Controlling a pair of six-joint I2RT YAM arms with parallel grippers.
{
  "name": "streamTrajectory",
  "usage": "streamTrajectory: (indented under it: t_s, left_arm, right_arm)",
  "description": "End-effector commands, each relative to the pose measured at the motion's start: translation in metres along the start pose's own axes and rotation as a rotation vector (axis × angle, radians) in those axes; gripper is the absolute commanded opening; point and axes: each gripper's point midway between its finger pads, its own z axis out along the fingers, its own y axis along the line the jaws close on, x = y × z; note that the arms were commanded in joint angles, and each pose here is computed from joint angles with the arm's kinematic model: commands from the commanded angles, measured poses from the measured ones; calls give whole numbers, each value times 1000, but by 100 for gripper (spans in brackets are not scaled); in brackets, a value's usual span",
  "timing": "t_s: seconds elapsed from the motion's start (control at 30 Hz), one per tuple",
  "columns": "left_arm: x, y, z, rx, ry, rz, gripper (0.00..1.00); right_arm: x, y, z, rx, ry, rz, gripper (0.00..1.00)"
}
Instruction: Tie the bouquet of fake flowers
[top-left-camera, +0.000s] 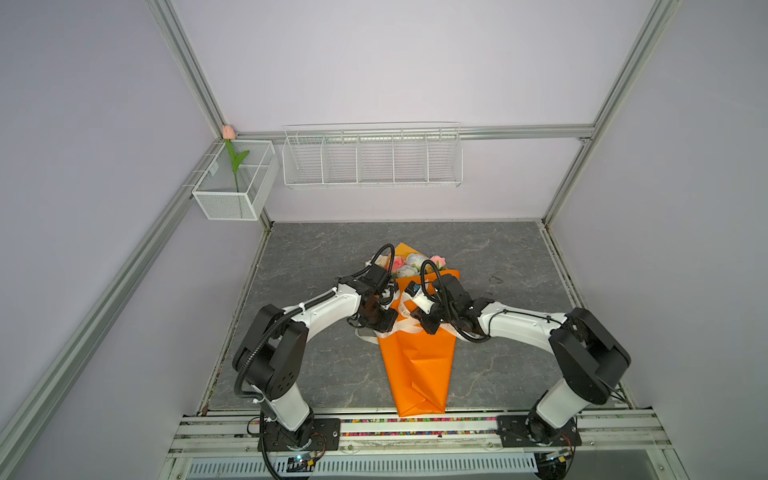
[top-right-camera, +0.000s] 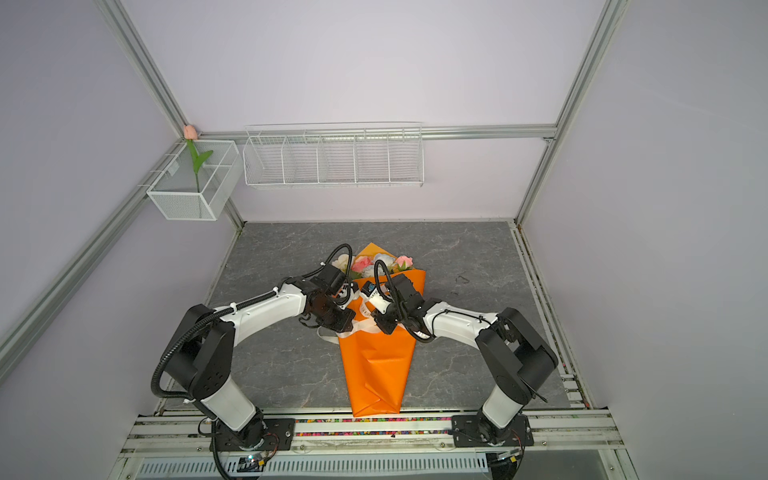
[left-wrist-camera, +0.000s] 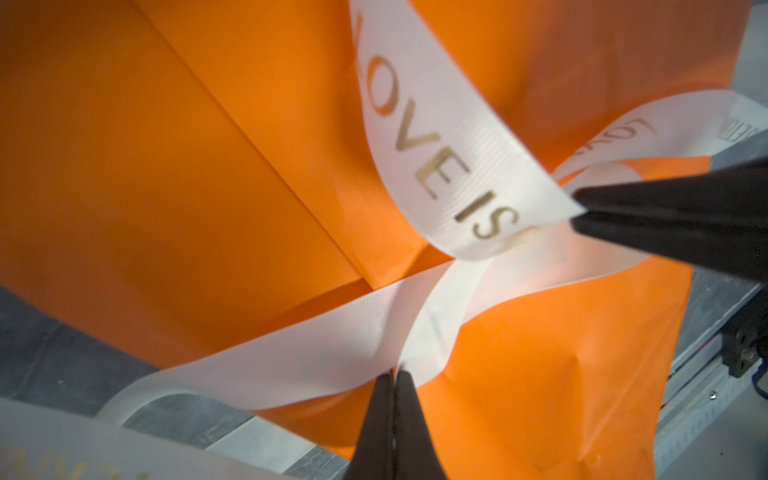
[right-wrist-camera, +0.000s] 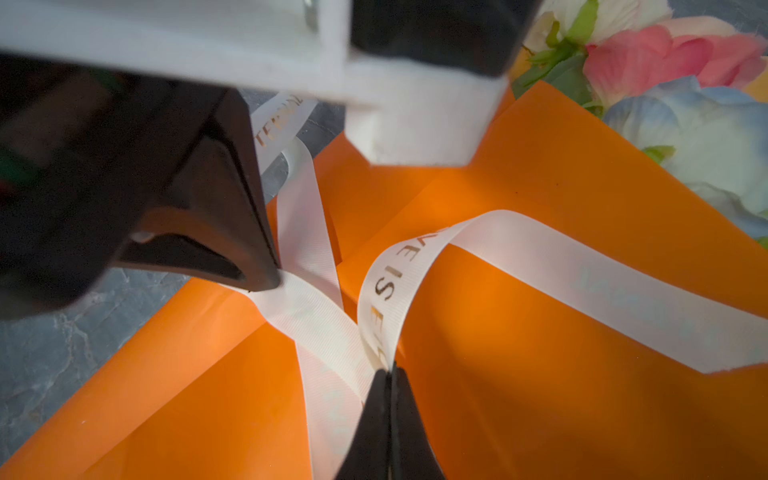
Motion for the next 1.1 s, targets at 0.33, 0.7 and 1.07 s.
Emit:
streamTrajectory:
  t_s: [0.33, 0.7, 1.07]
  left_arm:
    - [-23, -12, -63, -36, -171, 43, 0]
    - [-36, -29, -91, 9, -234, 96, 0]
    - [-46, -18, -158, -145, -424, 79, 0]
  right_arm:
    - [-38, -3, -33, 57, -81, 0, 7]
    - [-55, -27, -32, 160, -27, -44, 6]
    - [-47, -12, -43, 58, 116, -67, 8]
